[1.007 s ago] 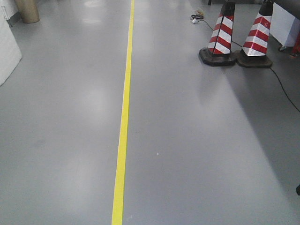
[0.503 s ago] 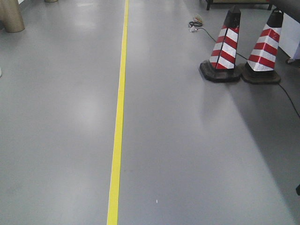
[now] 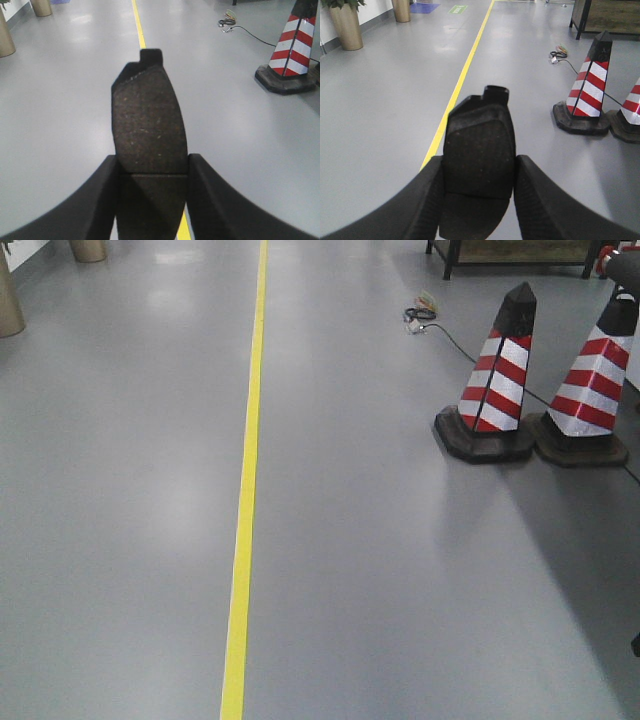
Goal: Move and align brake pads A on conveyor
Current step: 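Drive forward along the yellow floor line past the cones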
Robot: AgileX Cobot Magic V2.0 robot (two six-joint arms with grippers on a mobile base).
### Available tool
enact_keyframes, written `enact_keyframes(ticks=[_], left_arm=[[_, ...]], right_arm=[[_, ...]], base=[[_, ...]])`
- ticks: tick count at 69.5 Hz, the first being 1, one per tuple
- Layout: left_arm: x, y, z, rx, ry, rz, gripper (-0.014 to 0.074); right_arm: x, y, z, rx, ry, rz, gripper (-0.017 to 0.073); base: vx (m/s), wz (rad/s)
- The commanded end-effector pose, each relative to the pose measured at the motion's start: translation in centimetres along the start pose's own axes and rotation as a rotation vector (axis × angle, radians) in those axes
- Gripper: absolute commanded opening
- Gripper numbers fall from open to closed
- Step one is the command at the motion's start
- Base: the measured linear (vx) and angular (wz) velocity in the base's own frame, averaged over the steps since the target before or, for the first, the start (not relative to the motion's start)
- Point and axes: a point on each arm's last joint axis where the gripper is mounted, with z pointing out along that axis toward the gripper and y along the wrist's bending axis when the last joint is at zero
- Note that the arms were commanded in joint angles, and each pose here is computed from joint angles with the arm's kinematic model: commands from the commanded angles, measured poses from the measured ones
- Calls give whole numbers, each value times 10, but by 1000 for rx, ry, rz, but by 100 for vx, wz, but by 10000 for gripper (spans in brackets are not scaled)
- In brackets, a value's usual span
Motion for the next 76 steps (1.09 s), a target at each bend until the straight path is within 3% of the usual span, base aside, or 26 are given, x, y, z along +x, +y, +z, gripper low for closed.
enact_keyframes(ticks=[1,76], left_arm=[[-18,2,-2,-12,-118,-10,-6],[-18,2,-2,-12,-117,-10,-6]], right_arm=[[-18,-1,-3,6,-119,-13,-7],[-18,-1,-3,6,-116,-13,-7]], base=[[73,-6],[67,2]])
